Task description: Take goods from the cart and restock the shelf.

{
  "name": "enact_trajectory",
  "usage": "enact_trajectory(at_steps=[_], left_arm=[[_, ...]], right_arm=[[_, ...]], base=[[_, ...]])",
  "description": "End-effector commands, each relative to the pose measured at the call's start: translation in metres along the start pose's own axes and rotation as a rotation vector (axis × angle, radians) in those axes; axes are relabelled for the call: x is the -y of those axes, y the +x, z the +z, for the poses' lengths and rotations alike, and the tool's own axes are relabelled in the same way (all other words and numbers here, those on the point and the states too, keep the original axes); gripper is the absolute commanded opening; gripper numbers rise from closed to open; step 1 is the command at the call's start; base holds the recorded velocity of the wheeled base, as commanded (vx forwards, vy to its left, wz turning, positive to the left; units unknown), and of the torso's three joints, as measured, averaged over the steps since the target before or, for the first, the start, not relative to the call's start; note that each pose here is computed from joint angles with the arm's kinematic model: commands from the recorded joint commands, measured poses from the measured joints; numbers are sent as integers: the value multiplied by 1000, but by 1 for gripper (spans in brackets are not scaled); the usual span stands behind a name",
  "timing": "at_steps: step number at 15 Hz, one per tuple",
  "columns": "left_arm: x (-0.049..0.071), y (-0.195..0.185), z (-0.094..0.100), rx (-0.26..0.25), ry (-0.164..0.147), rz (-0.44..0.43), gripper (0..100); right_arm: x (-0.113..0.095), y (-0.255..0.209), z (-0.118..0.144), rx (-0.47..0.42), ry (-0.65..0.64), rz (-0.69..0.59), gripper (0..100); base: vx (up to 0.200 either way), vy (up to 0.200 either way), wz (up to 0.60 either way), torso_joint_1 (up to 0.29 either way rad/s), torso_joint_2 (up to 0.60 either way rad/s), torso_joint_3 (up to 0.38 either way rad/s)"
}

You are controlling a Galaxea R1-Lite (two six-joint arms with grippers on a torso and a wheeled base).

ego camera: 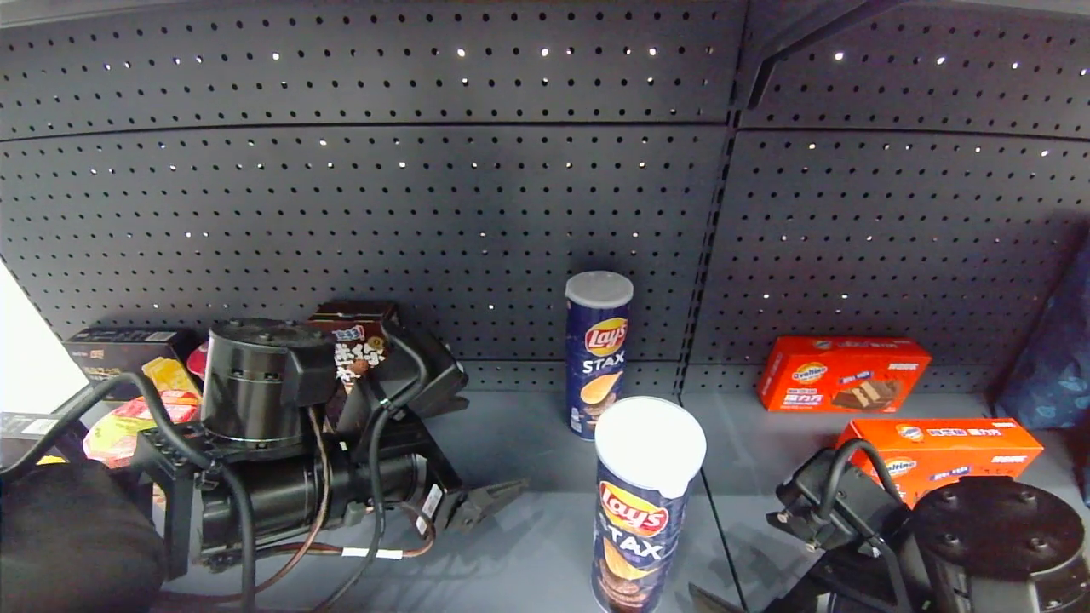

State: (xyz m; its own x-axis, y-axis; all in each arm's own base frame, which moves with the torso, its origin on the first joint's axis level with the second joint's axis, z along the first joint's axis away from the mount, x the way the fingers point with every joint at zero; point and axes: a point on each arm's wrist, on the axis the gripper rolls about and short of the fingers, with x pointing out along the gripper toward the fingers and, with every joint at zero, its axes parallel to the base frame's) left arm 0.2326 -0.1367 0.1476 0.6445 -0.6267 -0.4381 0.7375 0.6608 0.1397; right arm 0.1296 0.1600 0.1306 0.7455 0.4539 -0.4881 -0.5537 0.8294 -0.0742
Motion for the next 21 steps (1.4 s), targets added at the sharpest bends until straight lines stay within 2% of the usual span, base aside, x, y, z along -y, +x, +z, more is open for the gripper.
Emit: enact_trajectory(at_steps=[1, 2, 4, 6, 11, 14, 16, 21], left_arm=[[-2, 15, -2, -25, 4, -9, 100], [-4, 45, 1, -39, 18, -32, 100], [-6, 66, 4, -41, 18, -34, 100], [-9, 85, 9, -32, 24, -32, 100], [-8, 92, 5, -46, 23, -40, 100], [-3, 94, 7, -42, 30, -53, 100], [-3, 96, 9, -24, 34, -50, 100], [-3, 96, 9, -21, 35, -49, 100]], right_arm=[[1, -6, 2, 22, 5, 8, 100], [-1, -11, 8, 57, 16, 38, 100], [-4, -12, 10, 61, 26, 69, 100], [-22, -18, 14, 80, 34, 149, 100], [-27, -11, 12, 56, 35, 154, 100], [-26, -7, 11, 40, 31, 143, 100], [-25, -2, 10, 28, 33, 123, 100], [-15, 14, 13, 5, 55, 53, 100]], base=[[0, 0, 0, 0, 0, 0], [0, 0, 0, 0, 0, 0], [0, 0, 0, 0, 0, 0], [0, 0, 0, 0, 0, 0], [0, 0, 0, 0, 0, 0], [0, 0, 0, 0, 0, 0], [0, 0, 0, 0, 0, 0], [0, 0, 0, 0, 0, 0]])
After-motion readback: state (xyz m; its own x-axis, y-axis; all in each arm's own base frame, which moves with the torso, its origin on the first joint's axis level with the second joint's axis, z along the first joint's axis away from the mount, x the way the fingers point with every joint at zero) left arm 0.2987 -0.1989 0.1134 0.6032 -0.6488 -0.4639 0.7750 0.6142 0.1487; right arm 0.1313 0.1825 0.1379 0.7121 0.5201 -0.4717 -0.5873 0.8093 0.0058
